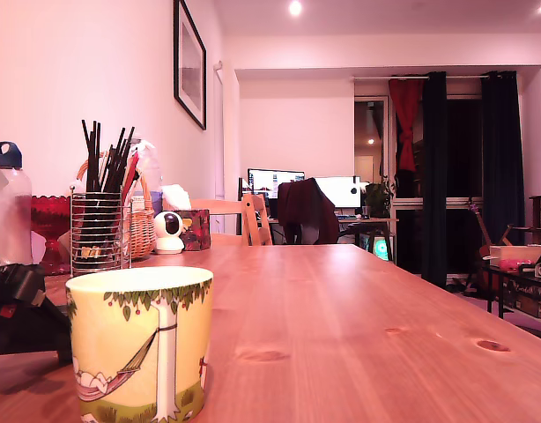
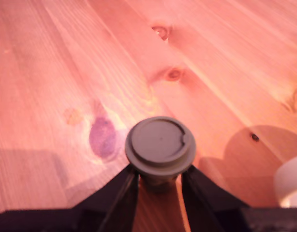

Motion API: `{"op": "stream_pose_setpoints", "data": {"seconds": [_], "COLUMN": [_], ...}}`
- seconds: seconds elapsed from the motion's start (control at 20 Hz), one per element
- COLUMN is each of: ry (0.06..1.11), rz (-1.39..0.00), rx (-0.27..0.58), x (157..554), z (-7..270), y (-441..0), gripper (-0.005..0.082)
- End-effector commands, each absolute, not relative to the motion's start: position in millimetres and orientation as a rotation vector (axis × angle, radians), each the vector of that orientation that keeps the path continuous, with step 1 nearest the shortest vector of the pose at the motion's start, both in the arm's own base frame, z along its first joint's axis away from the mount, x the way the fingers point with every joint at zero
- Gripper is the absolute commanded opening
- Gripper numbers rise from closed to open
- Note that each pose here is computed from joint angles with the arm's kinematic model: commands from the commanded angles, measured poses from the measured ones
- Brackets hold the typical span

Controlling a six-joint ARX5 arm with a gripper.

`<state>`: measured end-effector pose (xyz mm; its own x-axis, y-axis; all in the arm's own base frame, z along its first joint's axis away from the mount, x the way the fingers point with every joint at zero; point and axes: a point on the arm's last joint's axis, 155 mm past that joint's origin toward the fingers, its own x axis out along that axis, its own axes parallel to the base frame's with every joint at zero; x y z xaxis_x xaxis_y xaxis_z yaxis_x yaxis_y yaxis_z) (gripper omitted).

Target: Pick the coffee capsule and then drop it inside the coffee cup in front of you

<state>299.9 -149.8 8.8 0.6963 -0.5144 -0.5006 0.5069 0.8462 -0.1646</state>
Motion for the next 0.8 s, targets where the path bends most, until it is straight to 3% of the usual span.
{"op": "stream_pose_setpoints", "data": {"seconds": [0.0,0.55,0.75], "ry": [0.533,0.521,0.531], "rz": [-0.573,-0.577,-0.638], "rx": [-0.022,-0.020,-0.040], "x": [302,289,272], "z": [19,49,62], "y": [-151,-147,-153], "gripper": [0.0146,0.0146,0.0146]}}
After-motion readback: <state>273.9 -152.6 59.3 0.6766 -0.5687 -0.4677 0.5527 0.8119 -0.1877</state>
